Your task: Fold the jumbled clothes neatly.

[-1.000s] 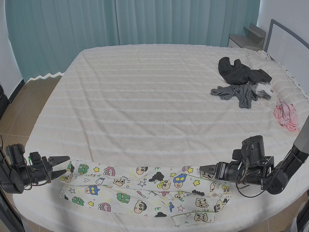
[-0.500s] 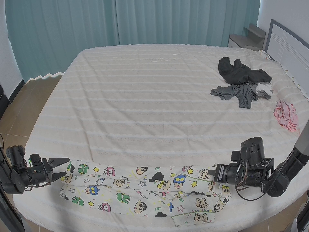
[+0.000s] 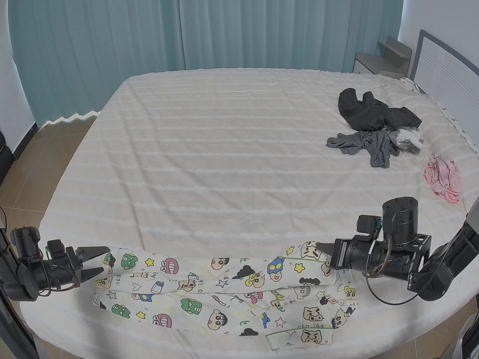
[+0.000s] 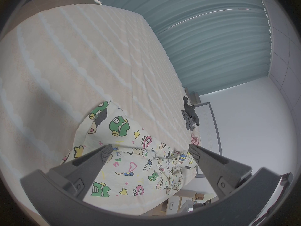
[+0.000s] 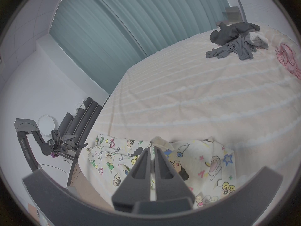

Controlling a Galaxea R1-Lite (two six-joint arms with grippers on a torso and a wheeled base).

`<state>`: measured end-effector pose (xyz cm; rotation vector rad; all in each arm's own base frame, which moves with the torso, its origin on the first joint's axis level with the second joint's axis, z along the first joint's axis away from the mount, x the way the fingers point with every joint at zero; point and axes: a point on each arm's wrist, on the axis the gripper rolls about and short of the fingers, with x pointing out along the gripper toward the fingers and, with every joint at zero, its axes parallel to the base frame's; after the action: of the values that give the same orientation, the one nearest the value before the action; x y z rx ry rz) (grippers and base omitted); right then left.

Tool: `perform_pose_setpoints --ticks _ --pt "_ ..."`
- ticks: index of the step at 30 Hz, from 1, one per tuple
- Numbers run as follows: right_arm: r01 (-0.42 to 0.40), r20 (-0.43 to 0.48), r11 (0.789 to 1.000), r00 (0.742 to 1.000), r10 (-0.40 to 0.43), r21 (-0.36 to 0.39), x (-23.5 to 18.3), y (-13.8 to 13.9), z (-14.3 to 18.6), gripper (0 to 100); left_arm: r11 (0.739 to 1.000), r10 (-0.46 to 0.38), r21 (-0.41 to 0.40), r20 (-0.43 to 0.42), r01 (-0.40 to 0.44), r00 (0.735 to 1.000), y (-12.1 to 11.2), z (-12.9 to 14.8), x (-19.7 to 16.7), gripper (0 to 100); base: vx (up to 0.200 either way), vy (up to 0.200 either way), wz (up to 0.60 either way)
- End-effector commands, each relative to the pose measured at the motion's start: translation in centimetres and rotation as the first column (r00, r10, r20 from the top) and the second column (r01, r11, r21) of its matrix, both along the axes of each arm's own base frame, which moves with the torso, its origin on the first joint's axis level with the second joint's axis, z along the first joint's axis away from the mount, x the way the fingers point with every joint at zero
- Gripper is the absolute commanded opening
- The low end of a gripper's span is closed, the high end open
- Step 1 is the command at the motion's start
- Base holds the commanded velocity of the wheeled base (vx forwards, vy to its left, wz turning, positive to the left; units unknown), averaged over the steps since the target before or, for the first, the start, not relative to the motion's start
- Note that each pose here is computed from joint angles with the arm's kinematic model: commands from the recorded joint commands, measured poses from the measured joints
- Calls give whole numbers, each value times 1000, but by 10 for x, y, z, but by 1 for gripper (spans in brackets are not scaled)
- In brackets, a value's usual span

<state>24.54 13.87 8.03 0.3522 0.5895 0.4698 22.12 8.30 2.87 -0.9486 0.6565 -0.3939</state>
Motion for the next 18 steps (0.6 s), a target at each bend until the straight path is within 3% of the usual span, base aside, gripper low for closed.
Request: perform_pose_setpoints --ticks 1,8,18 --pt "17 -22 1000 1000 -18 -25 20 1 -13 0 1000 -9 9 -6 9 1000 0 -5 -1 100 0 0 0" --pt "48 -134 994 989 -61 -98 42 -2 -41 0 1000 -22 22 -4 22 1000 -2 -8 -1 100 0 0 0" --pt "112 -181 976 973 -147 -189 58 -10 -67 0 999 -24 22 -4 24 1000 -2 -8 0 100 0 0 0"
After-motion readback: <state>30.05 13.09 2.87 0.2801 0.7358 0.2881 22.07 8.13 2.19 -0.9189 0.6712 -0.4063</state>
